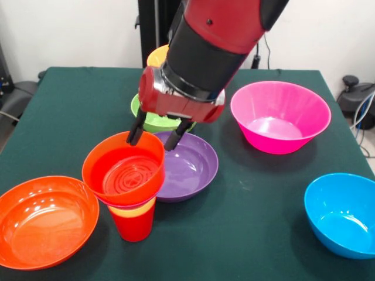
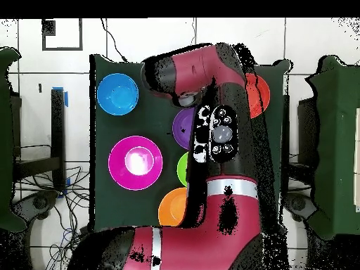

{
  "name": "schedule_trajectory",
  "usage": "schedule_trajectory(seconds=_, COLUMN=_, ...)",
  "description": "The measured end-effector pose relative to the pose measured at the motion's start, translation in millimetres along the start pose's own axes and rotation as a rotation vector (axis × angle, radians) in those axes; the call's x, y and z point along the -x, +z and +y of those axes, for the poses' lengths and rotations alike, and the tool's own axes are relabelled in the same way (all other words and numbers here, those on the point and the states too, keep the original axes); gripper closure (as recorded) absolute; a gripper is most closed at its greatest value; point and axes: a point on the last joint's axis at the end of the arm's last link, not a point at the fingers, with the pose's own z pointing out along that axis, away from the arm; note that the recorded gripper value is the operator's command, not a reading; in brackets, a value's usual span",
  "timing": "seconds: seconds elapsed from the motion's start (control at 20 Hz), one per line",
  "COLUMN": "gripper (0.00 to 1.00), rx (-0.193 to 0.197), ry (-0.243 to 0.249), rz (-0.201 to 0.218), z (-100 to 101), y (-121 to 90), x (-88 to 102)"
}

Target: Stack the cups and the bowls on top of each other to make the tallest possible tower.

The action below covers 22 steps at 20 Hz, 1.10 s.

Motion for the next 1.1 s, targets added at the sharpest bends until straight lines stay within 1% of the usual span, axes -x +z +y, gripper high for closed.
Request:
schedule_trajectory(seconds=0.2, gripper=0.00, rx=-0.012, ry=0.006, rz=-0.004, z=-5.4, y=-15.9, x=0.3)
schedule_trajectory(seconds=0.3, gripper=0.00, rx=-0.010, ry=0.011, rz=-0.002, z=-7.4, y=-21.0, x=0.0)
schedule_trajectory(seconds=0.45, gripper=0.00, rx=0.004, ry=0.019, rz=0.009, z=-7.3, y=-26.7, x=-0.6)
schedule_trajectory(seconds=0.75, gripper=0.00, rx=0.020, ry=0.027, rz=0.025, z=-6.2, y=-31.3, x=-1.9)
schedule_trajectory(seconds=1.1, gripper=0.00, rx=0.020, ry=0.030, rz=0.024, z=-7.4, y=-32.8, x=-1.0)
